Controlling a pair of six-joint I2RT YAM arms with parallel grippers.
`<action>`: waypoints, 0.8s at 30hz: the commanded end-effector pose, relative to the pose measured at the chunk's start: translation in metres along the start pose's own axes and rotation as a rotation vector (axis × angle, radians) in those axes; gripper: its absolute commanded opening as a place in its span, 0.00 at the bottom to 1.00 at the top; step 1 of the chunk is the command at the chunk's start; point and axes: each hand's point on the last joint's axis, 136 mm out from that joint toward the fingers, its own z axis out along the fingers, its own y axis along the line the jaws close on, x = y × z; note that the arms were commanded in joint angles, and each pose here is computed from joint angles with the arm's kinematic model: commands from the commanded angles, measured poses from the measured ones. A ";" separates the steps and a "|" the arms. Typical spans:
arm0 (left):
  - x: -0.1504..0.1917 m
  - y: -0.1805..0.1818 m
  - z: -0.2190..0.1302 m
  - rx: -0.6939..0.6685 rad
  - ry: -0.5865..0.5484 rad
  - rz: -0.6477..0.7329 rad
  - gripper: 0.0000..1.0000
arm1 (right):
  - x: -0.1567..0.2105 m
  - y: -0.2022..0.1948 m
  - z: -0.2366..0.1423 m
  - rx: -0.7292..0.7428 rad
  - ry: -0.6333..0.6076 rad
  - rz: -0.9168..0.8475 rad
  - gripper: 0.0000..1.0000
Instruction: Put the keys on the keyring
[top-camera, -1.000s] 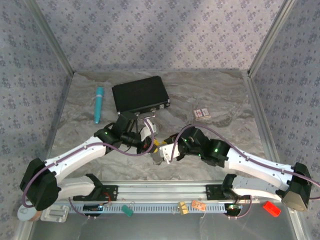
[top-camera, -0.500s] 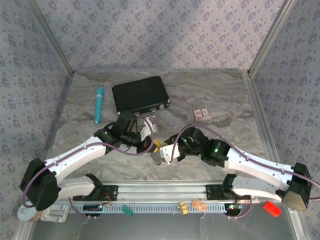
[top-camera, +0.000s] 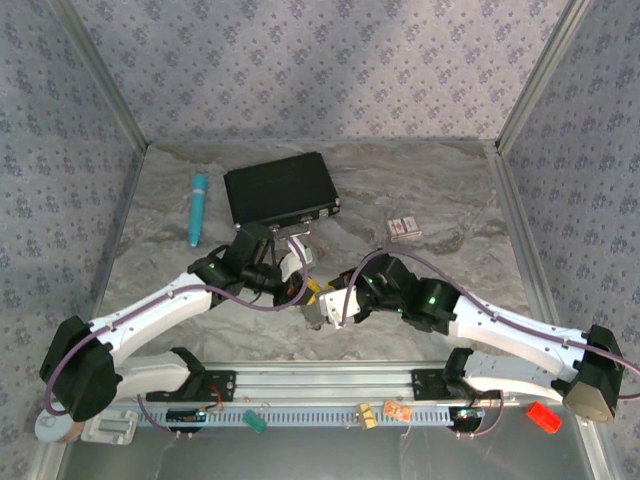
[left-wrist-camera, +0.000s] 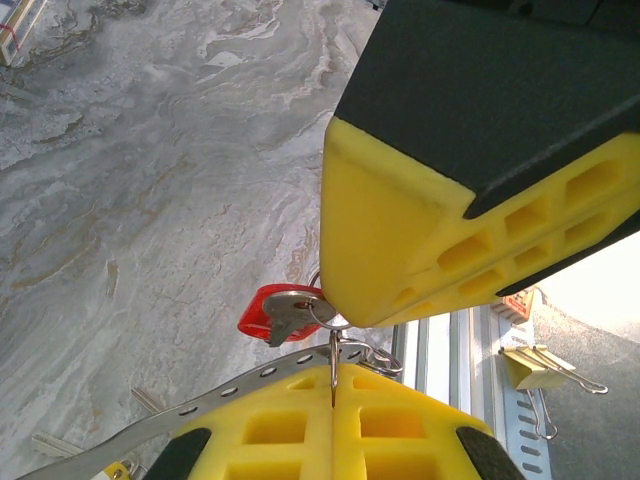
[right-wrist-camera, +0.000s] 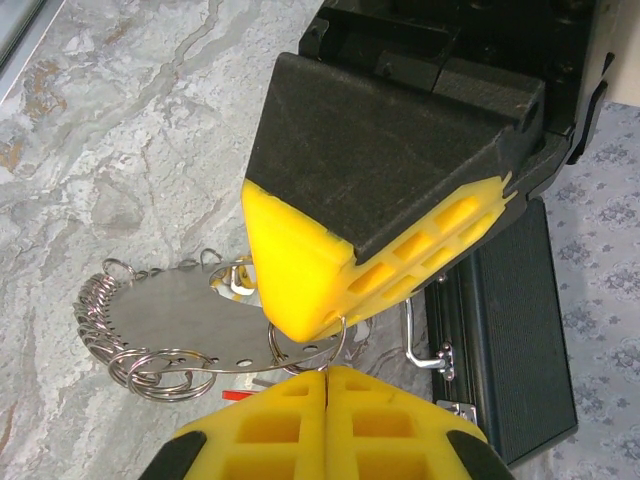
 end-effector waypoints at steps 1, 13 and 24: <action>-0.021 0.001 -0.004 -0.006 -0.050 0.032 0.00 | -0.012 0.000 0.002 -0.007 -0.037 0.000 0.00; -0.021 0.004 -0.004 -0.013 -0.045 -0.021 0.00 | 0.000 -0.008 -0.003 0.060 0.025 -0.039 0.00; -0.023 0.002 -0.006 -0.001 -0.050 -0.134 0.00 | 0.008 -0.015 -0.001 0.112 0.070 -0.066 0.00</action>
